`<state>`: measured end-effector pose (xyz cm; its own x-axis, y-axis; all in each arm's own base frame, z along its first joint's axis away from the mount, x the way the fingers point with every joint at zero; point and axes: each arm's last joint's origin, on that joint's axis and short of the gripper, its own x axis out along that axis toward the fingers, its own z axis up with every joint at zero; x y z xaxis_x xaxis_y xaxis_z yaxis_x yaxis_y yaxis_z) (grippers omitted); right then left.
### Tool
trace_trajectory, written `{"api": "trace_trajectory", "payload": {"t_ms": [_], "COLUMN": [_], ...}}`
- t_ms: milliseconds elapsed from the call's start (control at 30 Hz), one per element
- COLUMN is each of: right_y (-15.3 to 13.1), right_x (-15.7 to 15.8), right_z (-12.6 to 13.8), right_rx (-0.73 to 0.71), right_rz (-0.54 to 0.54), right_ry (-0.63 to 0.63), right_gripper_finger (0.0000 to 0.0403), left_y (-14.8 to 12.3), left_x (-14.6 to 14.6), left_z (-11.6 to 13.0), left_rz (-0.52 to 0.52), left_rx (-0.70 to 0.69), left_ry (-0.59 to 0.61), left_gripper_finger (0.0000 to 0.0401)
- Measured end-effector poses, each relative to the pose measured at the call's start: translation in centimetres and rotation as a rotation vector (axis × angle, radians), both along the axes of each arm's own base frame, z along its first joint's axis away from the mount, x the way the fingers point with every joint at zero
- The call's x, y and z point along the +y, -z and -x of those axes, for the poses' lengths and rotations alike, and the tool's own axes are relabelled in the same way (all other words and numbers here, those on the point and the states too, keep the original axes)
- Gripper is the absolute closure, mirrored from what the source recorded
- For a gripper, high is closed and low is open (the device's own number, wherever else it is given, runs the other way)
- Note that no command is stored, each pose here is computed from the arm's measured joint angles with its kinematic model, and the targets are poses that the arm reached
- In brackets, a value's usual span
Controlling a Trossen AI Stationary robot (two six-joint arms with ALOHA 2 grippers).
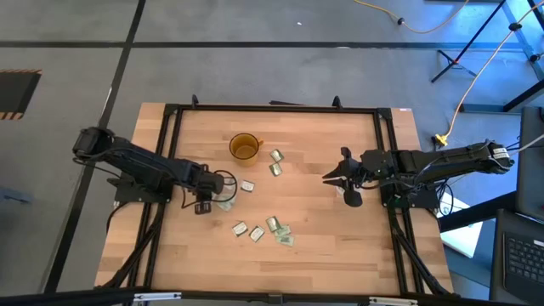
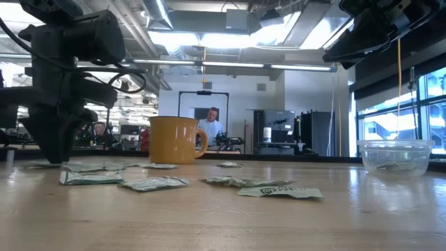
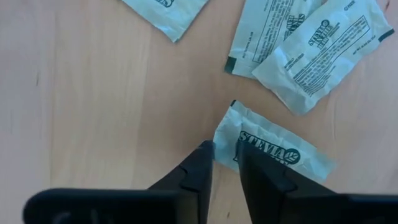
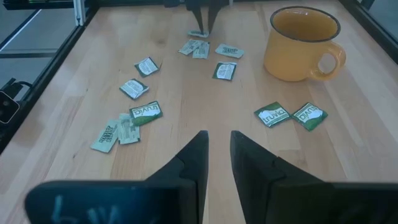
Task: Pick and place items into bin
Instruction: Put the stevia packet into the transparent bin
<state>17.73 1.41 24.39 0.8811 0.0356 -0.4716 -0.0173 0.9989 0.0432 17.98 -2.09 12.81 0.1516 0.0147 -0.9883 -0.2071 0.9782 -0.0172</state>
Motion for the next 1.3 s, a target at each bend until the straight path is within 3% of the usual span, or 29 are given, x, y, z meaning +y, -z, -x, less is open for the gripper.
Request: {"api": "trace_trajectory", "payload": {"t_ms": [233,433,600,800,933,1067,1167,1300], "right_y": [0.0,0.0,0.1,0.1,0.2,0.9,1.4,2.1], "right_x": [0.0,0.0,0.0,0.0,0.1,0.3,0.4,0.5], "right_z": [0.0,0.0,0.1,-0.3,-1.3,-3.0,-4.5,-6.1], "right_rx": [0.001,0.006,0.011,-0.001,-0.034,-0.058,-0.095,-0.141], "right_rz": [0.000,-0.001,-0.001,-0.003,0.001,0.036,0.041,0.061], "right_ry": [0.000,0.001,0.001,0.002,-0.002,-0.020,-0.023,-0.032], "right_gripper_finger": [0.0331,0.0331,0.0331,0.0331,0.0331,0.0331,0.0331,0.0331], "left_y": [0.1,-1.4,-2.4,-4.5,-6.6,-8.6,-9.5,-9.4], "left_x": [0.0,0.0,0.0,-0.2,-0.3,-0.2,0.0,0.2], "left_z": [-0.2,-0.2,-0.6,-2.8,-5.0,-6.7,-7.6,-8.7], "left_rz": [-0.001,-0.010,-0.013,-0.031,-0.151,-0.360,-0.533,-0.705], "left_rx": [-0.008,-0.094,-0.145,-0.334,-0.586,-0.820,-0.908,-0.920], "left_ry": [0.041,0.044,0.042,0.071,0.163,0.266,0.306,0.350], "left_gripper_finger": [0.0355,0.0393,0.0398,0.0398,0.0399,0.0398,0.0399,0.0398]}}
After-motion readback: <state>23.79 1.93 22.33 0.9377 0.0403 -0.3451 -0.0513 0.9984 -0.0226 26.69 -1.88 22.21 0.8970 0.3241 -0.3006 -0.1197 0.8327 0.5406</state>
